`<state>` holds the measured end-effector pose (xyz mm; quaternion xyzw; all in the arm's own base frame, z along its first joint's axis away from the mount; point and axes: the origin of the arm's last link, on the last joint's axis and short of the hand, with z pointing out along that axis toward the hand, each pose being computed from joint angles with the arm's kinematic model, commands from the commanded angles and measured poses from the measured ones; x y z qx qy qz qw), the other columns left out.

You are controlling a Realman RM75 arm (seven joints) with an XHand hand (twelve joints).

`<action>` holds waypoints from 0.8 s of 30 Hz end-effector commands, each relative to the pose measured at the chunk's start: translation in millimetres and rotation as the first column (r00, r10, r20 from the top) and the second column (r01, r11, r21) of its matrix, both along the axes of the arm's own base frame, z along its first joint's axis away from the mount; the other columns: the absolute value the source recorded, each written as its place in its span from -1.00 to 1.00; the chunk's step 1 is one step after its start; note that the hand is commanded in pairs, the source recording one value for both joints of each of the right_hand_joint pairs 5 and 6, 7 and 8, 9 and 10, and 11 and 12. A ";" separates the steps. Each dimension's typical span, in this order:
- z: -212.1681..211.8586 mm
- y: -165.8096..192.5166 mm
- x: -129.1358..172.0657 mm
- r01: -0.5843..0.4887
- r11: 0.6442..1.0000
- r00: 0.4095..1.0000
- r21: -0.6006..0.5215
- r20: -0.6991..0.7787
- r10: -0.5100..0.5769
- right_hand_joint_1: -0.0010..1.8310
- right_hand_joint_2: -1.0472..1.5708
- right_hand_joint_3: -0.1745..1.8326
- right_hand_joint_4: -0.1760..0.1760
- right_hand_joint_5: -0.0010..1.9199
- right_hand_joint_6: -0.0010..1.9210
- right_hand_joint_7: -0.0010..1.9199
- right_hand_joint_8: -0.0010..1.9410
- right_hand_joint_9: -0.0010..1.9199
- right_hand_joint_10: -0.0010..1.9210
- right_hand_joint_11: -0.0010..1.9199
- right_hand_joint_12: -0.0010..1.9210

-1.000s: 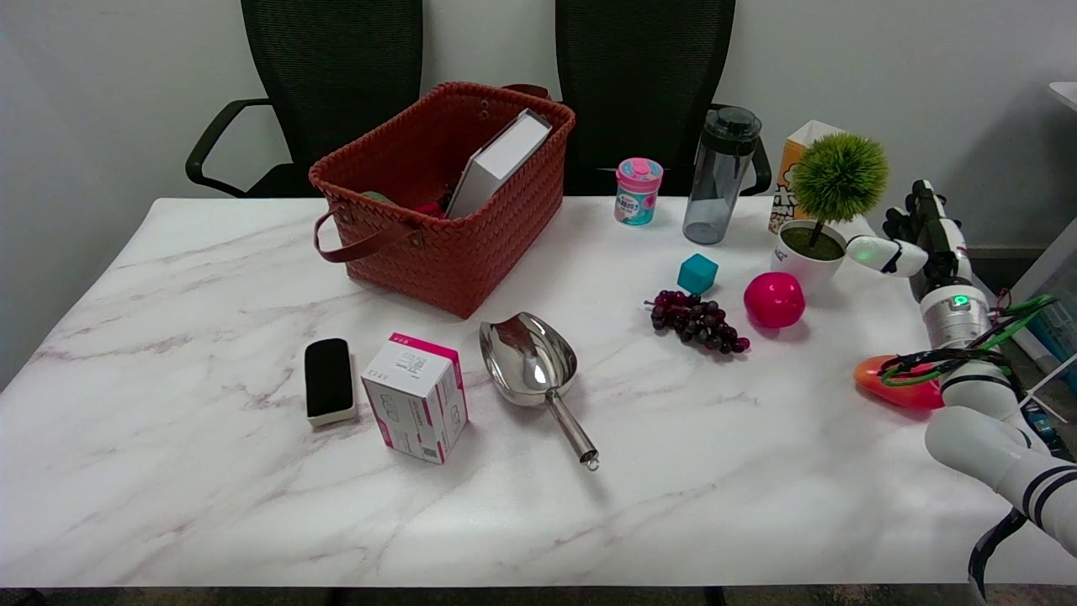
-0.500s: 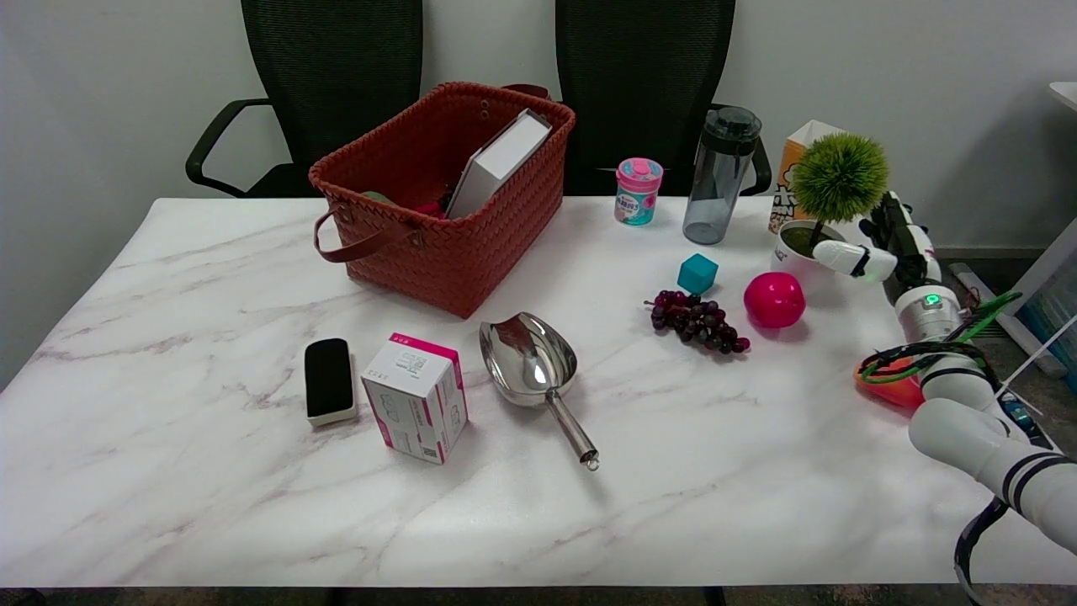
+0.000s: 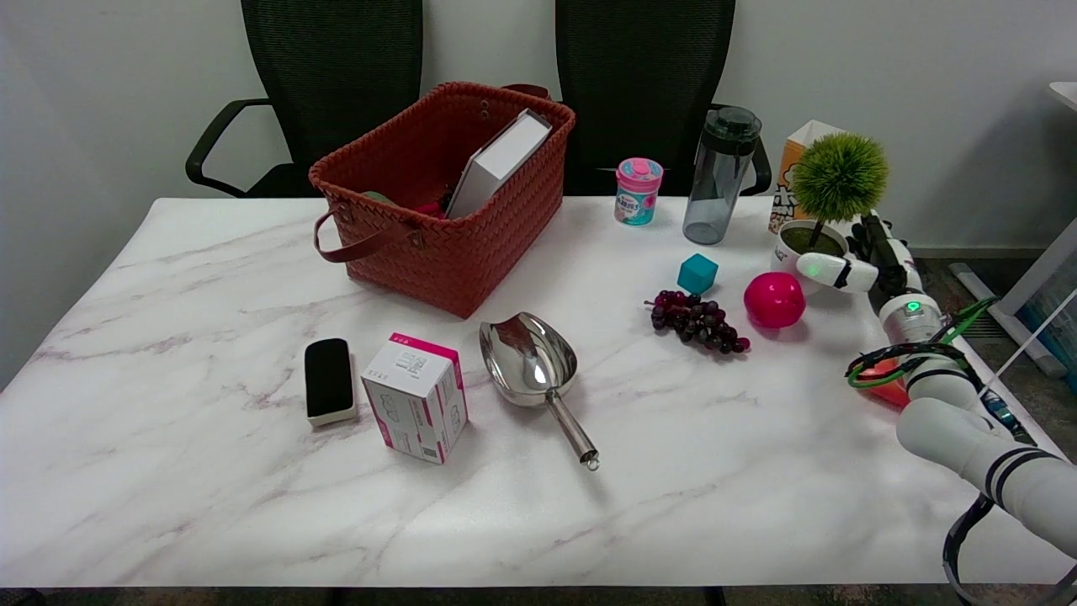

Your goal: Pick up the potted plant.

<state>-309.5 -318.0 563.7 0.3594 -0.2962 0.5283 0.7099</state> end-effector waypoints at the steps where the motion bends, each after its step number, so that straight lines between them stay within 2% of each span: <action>1: -6.9 -10.7 -5.7 0.049 0.998 0.999 0.031 -0.008 -0.049 0.17 -0.47 -0.55 0.00 -1.00 -1.00 -0.91 -0.91 -0.85 -0.85 -1.00 -1.00; 17: -3.9 -11.2 -1.8 0.047 0.999 0.998 0.019 -0.033 -0.046 0.27 -0.40 -0.55 0.00 -1.00 -1.00 -0.91 -0.91 -0.86 -0.86 -1.00 -1.00; 24: -3.0 -9.9 -1.6 0.042 0.999 0.999 0.013 -0.032 -0.041 0.32 -0.31 -0.46 0.00 -1.00 -1.00 -0.90 -0.90 -0.85 -0.85 -1.00 -1.00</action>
